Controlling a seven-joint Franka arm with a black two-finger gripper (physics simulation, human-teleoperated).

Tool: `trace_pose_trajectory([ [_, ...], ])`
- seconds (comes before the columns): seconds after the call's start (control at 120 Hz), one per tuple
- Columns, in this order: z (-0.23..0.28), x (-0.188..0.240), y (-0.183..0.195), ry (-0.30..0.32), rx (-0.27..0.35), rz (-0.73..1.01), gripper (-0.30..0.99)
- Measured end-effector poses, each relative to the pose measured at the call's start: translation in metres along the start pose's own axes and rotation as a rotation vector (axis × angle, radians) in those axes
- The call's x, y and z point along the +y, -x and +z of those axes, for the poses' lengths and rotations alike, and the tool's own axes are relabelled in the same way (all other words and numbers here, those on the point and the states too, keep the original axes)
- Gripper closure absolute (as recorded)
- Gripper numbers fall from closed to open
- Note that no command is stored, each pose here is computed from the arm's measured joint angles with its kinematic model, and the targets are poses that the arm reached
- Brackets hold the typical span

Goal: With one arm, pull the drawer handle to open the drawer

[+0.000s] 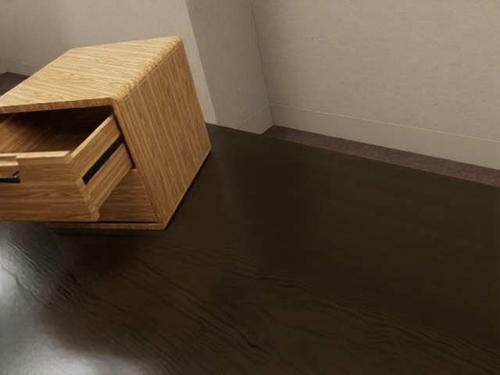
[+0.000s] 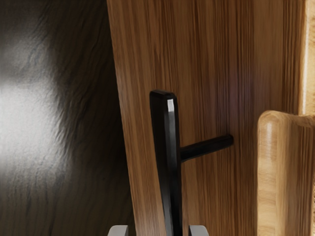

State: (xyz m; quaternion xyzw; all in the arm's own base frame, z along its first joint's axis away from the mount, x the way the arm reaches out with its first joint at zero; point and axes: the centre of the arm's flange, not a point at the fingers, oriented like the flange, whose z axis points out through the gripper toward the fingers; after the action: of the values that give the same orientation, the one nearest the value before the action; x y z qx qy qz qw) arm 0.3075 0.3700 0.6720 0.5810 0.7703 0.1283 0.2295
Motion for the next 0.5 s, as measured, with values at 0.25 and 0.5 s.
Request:
trace_pose_trajectory([
  [0.25,-0.005,-0.010,0.000,0.004,-0.002,-0.001,0.61],
  [0.5,-0.007,-0.014,0.000,0.002,-0.001,0.000,0.61],
])
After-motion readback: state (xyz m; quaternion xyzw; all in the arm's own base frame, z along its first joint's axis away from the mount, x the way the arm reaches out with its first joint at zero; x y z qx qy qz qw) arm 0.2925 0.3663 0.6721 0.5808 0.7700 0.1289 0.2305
